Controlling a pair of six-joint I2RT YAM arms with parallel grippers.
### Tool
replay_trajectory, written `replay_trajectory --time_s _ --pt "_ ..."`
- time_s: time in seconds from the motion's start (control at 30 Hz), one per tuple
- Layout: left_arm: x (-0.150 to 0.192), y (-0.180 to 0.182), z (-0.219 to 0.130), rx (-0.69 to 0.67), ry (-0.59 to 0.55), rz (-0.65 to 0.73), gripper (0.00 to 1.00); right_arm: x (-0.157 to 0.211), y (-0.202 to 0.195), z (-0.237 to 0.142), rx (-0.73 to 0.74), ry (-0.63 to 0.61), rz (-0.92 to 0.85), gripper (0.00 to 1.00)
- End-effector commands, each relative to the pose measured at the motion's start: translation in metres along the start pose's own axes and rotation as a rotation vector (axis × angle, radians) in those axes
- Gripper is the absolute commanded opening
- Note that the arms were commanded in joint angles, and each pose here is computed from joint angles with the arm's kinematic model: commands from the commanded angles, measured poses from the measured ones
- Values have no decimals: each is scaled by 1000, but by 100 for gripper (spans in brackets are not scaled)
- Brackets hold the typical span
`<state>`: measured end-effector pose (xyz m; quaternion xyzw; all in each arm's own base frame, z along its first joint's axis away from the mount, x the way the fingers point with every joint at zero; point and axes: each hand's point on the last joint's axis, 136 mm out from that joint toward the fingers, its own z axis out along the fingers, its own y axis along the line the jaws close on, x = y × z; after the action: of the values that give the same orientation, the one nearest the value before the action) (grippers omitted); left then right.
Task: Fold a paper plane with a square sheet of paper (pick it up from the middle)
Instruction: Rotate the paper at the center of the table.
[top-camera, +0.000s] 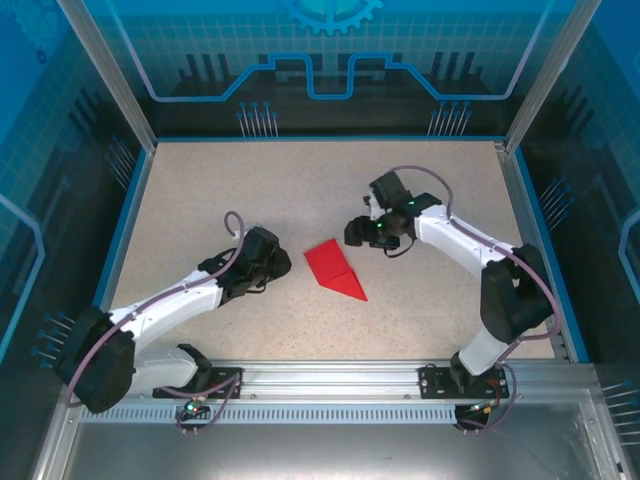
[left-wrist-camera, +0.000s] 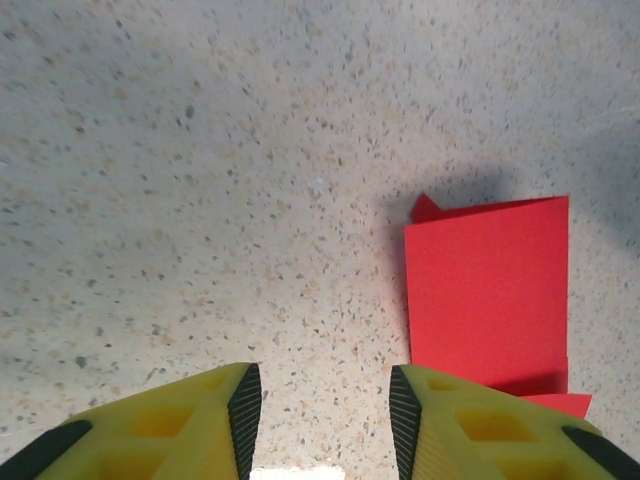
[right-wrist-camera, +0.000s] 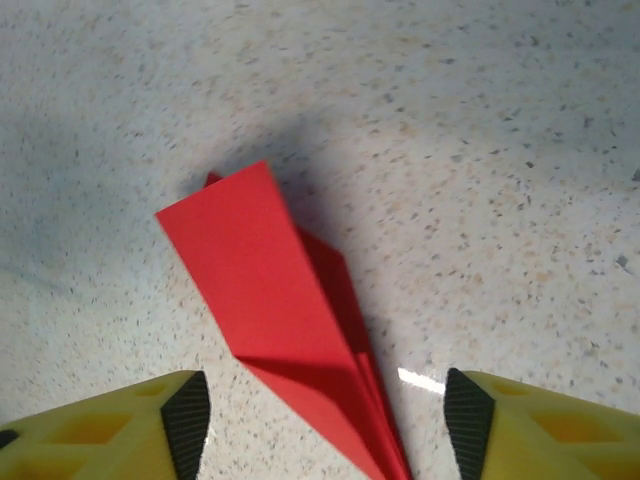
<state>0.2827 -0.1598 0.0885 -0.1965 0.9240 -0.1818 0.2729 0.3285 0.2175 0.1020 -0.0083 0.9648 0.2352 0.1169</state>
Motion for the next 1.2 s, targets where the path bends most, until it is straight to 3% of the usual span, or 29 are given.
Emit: replay_trajectory --time_s 0.0,0.17,0.5,0.7,0.9,1.07,1.17 --pt "4 -19 8 62 55 -11 43 2 26 23 -220 65 -37 61" --pt "13 -29 19 82 128 -4 42 -1 32 46 -282 127 -54 56" --pt "22 -33 29 77 189 10 42 4 17 83 -245 188 -33 48" --pt "25 -36 32 89 208 9 41 5 0 87 -217 163 58 25" --pt "26 -36 35 89 213 11 41 13 -18 83 -201 69 229 15" --pt "26 -41 36 105 223 13 41 18 -23 77 -201 19 286 20" --pt "28 -43 37 112 230 12 41 17 -22 65 -191 8 254 29"
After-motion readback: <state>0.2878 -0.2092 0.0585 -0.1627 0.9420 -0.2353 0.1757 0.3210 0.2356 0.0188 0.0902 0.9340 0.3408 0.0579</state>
